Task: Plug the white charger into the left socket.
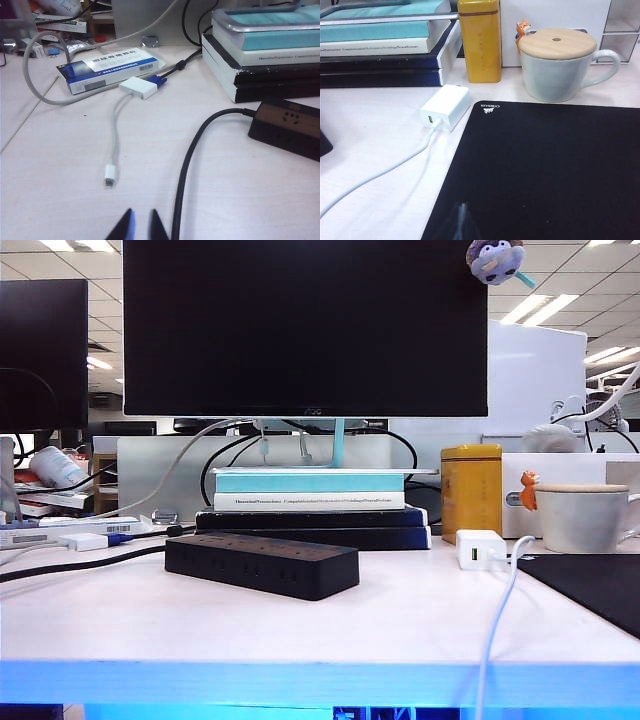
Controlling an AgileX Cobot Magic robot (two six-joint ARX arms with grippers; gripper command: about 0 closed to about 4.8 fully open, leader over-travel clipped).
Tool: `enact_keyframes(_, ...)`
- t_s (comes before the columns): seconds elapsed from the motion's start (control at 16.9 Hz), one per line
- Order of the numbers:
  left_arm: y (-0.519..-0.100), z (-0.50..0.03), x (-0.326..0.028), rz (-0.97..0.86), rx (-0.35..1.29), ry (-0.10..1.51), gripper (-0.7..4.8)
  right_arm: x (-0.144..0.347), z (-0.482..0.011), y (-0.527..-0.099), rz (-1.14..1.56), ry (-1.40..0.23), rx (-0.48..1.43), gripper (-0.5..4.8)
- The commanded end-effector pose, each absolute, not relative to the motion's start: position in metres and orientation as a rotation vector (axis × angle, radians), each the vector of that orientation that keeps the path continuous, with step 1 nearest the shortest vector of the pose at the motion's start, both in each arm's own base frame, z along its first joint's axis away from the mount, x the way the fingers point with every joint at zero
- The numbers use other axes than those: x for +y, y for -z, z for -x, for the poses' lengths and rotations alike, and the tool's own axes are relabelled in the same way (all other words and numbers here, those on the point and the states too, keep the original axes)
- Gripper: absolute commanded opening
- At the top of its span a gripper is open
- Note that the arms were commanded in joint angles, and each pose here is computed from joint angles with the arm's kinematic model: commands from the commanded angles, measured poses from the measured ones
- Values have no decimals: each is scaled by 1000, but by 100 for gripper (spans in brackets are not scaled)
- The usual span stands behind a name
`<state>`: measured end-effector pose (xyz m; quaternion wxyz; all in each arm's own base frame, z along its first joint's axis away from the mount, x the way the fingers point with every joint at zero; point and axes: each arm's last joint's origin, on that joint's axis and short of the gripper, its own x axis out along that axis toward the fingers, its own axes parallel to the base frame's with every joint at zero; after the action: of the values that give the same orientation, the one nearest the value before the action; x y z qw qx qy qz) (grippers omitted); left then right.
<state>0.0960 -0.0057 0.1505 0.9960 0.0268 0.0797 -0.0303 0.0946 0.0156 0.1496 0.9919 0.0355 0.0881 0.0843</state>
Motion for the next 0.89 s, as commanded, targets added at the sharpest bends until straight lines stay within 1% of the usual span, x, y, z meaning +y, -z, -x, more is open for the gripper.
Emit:
enact_keyframes(0.06,-150,-96,-6,-55,169,62,-5,16,-95,-147,-70,-167,181,-1)
enact_keyframes(0.83,-150,-96,-6,-53,169,66,-5,16,-95,-147,-70,-167,180,-1)
enact_keyframes(0.89,-150,-96,-6,-27,166,63,-5,16,-95,-148,-72,-167,169,-1)
